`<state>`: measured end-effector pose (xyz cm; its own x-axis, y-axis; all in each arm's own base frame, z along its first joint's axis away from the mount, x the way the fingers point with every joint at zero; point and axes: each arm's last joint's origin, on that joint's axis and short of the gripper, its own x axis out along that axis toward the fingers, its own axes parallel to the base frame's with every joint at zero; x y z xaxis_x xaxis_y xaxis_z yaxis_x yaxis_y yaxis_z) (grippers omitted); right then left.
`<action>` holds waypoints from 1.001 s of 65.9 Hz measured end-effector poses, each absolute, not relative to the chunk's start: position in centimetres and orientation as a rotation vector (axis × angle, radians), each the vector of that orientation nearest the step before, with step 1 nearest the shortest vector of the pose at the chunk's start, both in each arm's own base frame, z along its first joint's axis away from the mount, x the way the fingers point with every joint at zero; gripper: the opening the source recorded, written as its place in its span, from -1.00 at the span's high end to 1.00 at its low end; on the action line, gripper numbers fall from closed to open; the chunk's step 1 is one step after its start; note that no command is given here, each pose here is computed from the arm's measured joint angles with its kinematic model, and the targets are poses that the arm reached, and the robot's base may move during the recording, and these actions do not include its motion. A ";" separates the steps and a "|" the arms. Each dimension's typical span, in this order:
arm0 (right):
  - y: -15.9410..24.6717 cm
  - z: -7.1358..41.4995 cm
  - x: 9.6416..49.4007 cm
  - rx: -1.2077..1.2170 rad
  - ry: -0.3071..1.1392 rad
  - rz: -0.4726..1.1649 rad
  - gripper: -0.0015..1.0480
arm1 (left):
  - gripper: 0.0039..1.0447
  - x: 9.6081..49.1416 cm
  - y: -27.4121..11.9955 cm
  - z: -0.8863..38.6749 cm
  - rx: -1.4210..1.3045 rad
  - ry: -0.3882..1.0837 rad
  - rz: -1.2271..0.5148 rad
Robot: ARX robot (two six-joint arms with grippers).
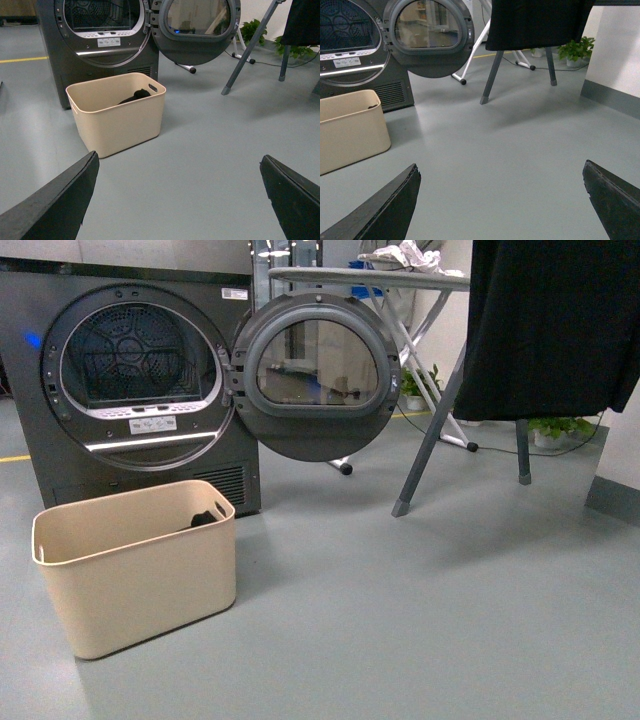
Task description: Move hamper under clothes hanger
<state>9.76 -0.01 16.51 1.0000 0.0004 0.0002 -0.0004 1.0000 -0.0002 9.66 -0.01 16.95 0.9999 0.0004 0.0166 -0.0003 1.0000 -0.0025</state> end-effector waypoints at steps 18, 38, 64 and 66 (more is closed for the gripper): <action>0.0 16.5 9.8 0.000 0.000 0.000 -0.85 | -0.88 9.7 0.0 16.9 -0.003 -0.016 0.002; 0.0 16.5 9.8 0.000 0.000 0.001 -0.85 | -0.88 9.7 0.0 16.9 -0.003 -0.015 0.000; 0.0 16.5 9.8 0.000 -0.001 0.001 -0.85 | -0.88 9.7 0.0 16.9 -0.003 -0.016 0.003; 0.0 16.5 9.8 0.000 0.000 0.004 -0.85 | -0.88 9.7 0.0 16.9 -0.003 -0.015 0.002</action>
